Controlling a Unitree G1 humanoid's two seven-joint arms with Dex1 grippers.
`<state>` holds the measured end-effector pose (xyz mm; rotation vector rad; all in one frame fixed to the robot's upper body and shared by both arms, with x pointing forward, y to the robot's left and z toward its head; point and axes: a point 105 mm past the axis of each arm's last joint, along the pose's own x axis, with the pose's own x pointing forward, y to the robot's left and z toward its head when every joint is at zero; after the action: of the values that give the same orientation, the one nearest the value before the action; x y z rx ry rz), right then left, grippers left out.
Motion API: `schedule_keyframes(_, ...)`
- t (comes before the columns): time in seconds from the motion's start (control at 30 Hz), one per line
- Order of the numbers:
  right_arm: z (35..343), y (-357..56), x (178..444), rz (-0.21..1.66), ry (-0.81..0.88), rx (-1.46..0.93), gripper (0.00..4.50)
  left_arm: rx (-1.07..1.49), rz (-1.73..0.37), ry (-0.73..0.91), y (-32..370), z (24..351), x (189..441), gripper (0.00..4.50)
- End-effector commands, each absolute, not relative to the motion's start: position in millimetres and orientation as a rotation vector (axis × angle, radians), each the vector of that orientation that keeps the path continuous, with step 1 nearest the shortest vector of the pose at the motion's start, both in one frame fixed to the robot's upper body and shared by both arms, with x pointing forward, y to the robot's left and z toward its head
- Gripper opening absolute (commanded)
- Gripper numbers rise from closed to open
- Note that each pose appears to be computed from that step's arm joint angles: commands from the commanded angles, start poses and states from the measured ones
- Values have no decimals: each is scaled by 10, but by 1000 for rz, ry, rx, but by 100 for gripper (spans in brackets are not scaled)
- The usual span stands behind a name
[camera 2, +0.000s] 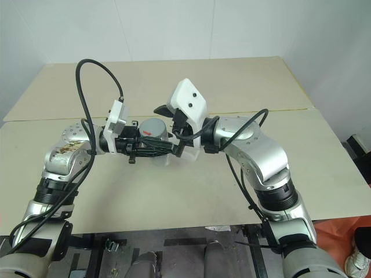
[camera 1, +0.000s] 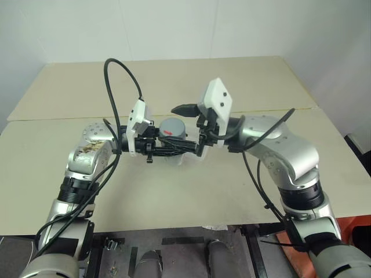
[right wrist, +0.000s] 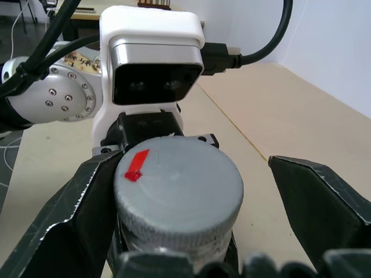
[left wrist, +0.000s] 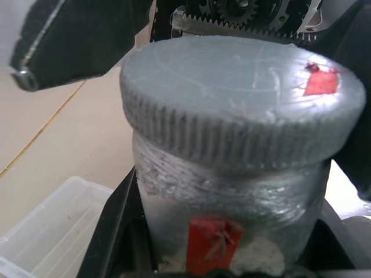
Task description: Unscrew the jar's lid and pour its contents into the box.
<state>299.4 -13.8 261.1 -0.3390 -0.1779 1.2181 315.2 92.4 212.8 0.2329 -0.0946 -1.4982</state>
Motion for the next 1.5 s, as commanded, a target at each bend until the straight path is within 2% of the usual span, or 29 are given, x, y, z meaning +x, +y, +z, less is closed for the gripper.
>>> schedule_keyframes(0.03,2853,-549,3158,1049,-252,-324,449,259,-1539,-160,985,2249,3023,193)
schedule_keyframes(0.23,2844,-791,3174,1013,-237,-310,449,258,-1536,-156,1037,2260,3016,193)
schedule_keyframes(0.43,2791,-858,3147,1015,-221,-328,449,260,-1534,-155,1043,2248,3000,193)
schedule_keyframes(0.7,2884,-627,2816,1170,-284,-329,449,240,-1494,-152,962,2220,3124,193)
schedule_keyframes(0.87,2908,-370,2716,1228,-308,-308,449,222,-1520,-163,871,2238,3131,193)
schedule_keyframes(1.23,2856,-56,2865,1204,-286,-330,449,230,-1538,-160,874,2229,3097,193)
schedule_keyframes(1.5,2843,-104,2973,1162,-258,-316,449,238,-1533,-162,902,2232,3058,193)
